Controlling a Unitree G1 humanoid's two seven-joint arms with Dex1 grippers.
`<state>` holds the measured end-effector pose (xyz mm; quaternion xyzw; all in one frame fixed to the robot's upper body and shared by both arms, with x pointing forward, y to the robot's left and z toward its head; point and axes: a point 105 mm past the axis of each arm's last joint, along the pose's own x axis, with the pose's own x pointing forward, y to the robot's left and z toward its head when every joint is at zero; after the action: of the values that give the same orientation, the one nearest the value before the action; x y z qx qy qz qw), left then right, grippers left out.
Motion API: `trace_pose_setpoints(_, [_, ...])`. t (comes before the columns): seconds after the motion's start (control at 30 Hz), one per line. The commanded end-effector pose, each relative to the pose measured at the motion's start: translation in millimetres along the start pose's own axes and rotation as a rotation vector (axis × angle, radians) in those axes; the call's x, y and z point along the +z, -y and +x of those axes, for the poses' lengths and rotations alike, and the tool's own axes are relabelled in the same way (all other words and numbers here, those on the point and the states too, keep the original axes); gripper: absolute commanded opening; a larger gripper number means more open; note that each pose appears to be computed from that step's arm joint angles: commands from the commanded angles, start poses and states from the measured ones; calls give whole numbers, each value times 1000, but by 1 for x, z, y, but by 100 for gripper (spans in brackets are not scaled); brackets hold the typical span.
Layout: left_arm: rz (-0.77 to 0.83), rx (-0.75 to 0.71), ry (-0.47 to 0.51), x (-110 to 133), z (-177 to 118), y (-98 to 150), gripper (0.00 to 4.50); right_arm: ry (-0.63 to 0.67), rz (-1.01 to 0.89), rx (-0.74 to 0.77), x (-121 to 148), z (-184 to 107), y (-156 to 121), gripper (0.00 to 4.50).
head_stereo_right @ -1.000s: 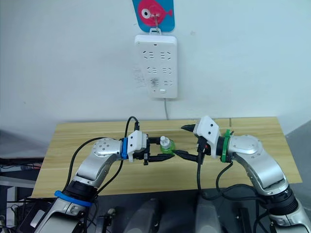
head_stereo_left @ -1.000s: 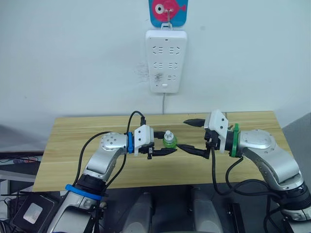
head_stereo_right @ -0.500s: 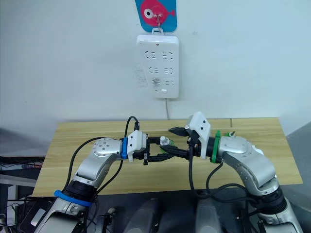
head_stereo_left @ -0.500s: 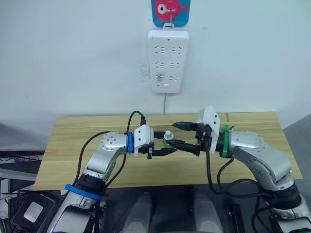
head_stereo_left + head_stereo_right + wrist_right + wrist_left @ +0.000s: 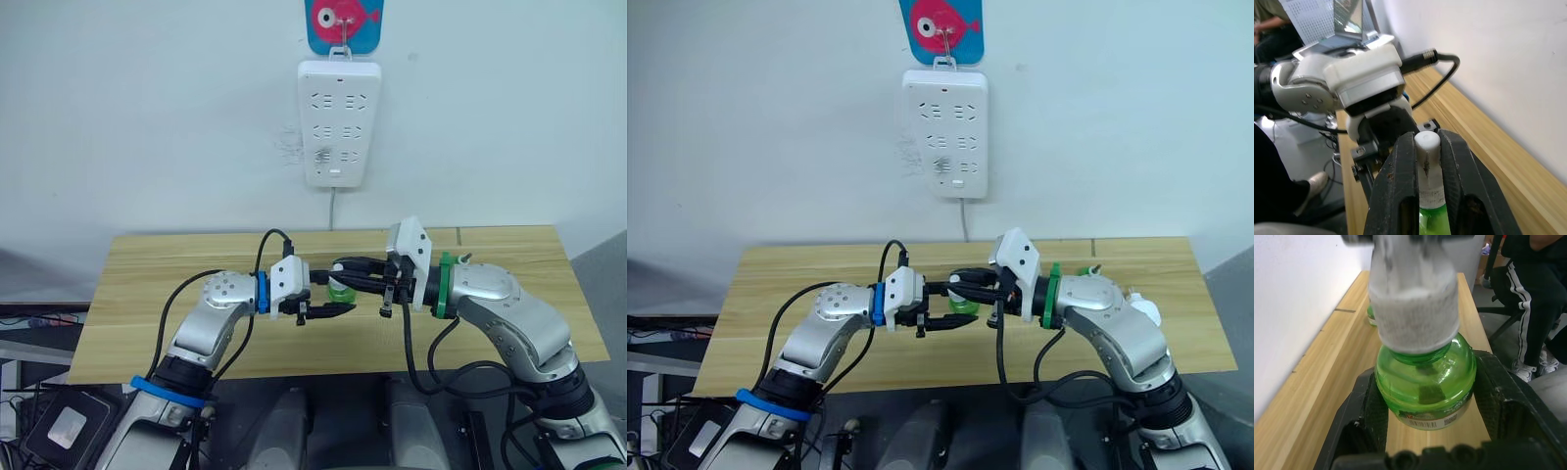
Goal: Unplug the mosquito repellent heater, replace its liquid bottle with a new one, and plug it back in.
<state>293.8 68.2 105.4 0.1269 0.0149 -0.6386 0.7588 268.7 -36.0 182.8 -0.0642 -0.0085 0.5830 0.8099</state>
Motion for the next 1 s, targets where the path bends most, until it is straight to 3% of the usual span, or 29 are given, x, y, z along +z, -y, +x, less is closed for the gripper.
trace_pose_setpoints(0.03, [20, 1, 5, 2, -3, 2, 225, 156, -72, -26, 55, -4, -1, 28])
trace_pose_setpoints(0.13, [11, 28, -13, -4, -8, 0, 225, 225, -45, -137, 78, -14, 13, 28])
trace_pose_setpoints(0.2, [10, 56, -17, -6, -12, -3, 225, 235, -34, -281, 77, -25, 30, 28])
trace_pose_setpoints(0.3, [9, 79, -5, -4, -11, -6, 225, 132, -63, -563, 38, -48, 64, 28])
trace_pose_setpoints(0.37, [10, 90, 9, 1, -9, -8, 225, 35, -125, -687, 4, -64, 74, 28])
trace_pose_setpoints(0.47, [14, 101, 22, 8, -10, -11, 225, 4, -81, -834, -35, -79, 82, 28])
trace_pose_setpoints(0.63, [27, 117, 11, 15, -15, -11, 225, 3, -38, -973, -78, -82, 93, 28])
trace_pose_setpoints(1.0, [19, 134, -25, 31, -31, 1, 225, 20, 14, -1163, -123, -89, 128, 28])
